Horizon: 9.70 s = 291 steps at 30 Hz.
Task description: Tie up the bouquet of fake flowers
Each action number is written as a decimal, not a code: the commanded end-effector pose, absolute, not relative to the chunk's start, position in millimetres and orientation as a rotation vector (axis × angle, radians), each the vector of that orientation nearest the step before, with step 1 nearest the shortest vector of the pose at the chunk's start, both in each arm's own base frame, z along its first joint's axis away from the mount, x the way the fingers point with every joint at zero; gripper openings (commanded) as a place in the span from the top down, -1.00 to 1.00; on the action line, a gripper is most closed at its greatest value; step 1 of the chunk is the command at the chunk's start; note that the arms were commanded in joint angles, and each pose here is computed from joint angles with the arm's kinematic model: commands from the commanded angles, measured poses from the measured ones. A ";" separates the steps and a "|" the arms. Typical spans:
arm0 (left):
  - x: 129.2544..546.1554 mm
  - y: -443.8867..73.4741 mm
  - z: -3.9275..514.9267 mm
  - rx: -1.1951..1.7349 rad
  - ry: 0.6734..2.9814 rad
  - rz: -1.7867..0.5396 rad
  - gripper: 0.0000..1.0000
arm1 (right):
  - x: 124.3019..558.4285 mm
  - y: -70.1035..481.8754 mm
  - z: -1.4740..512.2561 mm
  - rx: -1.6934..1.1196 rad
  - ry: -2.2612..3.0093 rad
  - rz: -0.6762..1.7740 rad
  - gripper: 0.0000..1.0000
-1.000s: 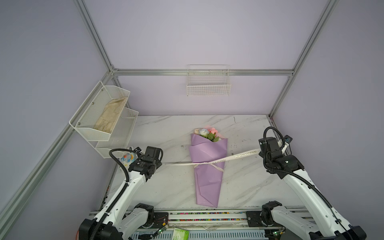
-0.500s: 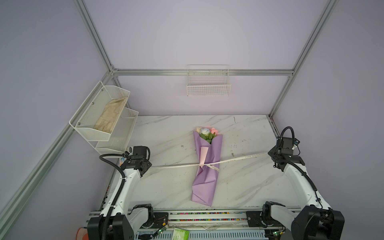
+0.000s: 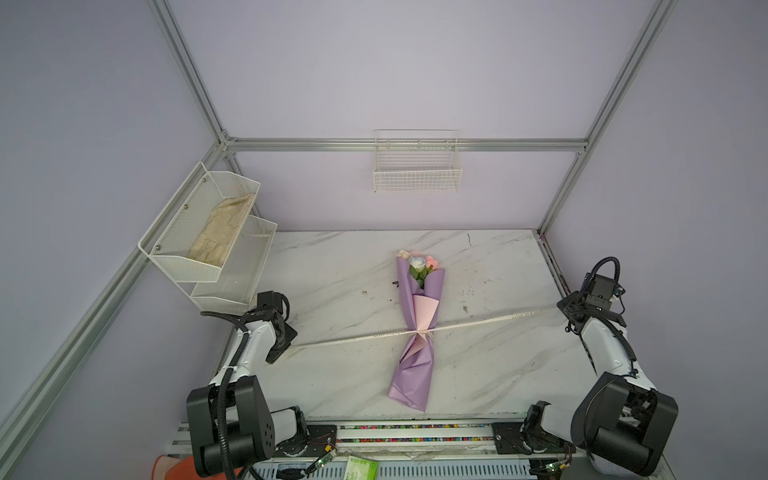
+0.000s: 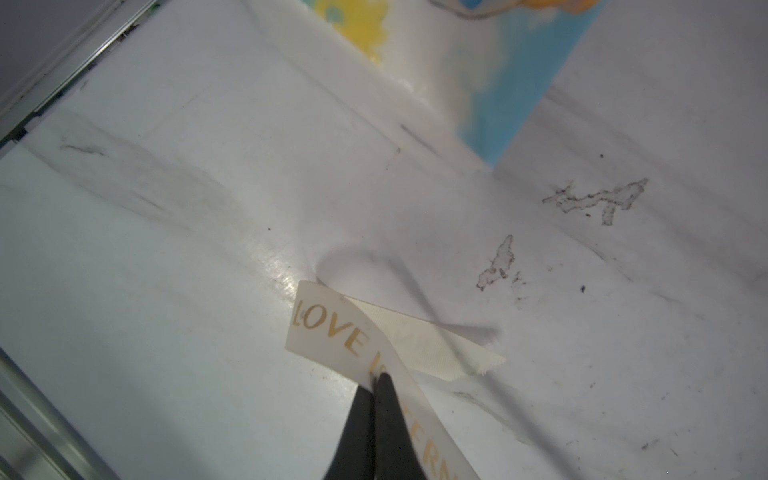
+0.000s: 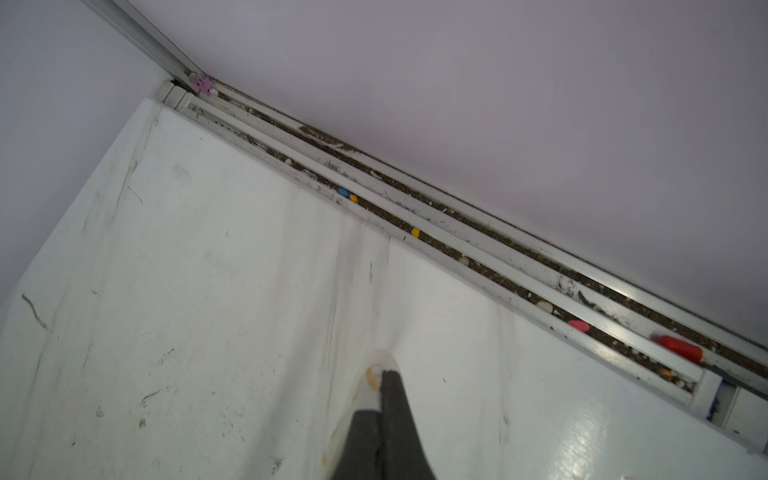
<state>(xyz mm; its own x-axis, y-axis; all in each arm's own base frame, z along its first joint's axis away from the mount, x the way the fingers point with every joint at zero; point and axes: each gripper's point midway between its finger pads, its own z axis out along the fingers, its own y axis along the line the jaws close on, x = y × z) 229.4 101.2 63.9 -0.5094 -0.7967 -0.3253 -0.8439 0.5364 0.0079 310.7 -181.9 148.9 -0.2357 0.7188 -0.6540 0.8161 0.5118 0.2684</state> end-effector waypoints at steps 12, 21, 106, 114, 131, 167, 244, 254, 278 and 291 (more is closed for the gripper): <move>233.1 158.1 98.6 -1.427 2.355 0.513 1.00 | 348.8 -245.3 205.3 1.213 1.796 -0.402 1.00; 275.1 98.3 125.2 -1.127 2.366 0.070 0.12 | 411.5 -89.6 178.3 0.764 2.154 0.045 1.00; 315.1 -157.5 28.8 0.300 2.690 -0.428 1.00 | 347.6 84.8 88.3 0.831 2.263 0.659 0.83; 321.8 -168.8 112.7 0.269 2.437 -0.481 -0.30 | 347.3 68.0 102.7 0.923 2.243 0.592 -0.20; 313.9 -200.4 98.7 0.727 2.414 -0.392 -0.49 | 335.0 80.0 76.6 1.125 2.283 0.843 -0.31; 328.9 -287.2 174.6 0.946 2.097 -0.771 0.99 | 322.9 192.4 178.3 0.466 2.230 1.285 -0.12; 302.3 -262.4 166.2 0.974 2.046 -0.654 1.00 | 303.1 211.6 144.1 0.795 2.287 1.106 -0.24; 283.7 -285.8 208.9 0.984 2.033 -0.912 1.00 | 309.8 40.7 74.2 0.997 2.398 0.418 -0.31; 282.0 -286.5 225.6 1.045 2.007 -0.886 1.00 | 370.9 -46.1 23.2 0.867 2.637 -0.084 0.16; 294.7 -263.2 199.4 0.945 2.138 -0.708 1.00 | 383.1 -71.0 94.8 0.856 2.407 -0.167 1.00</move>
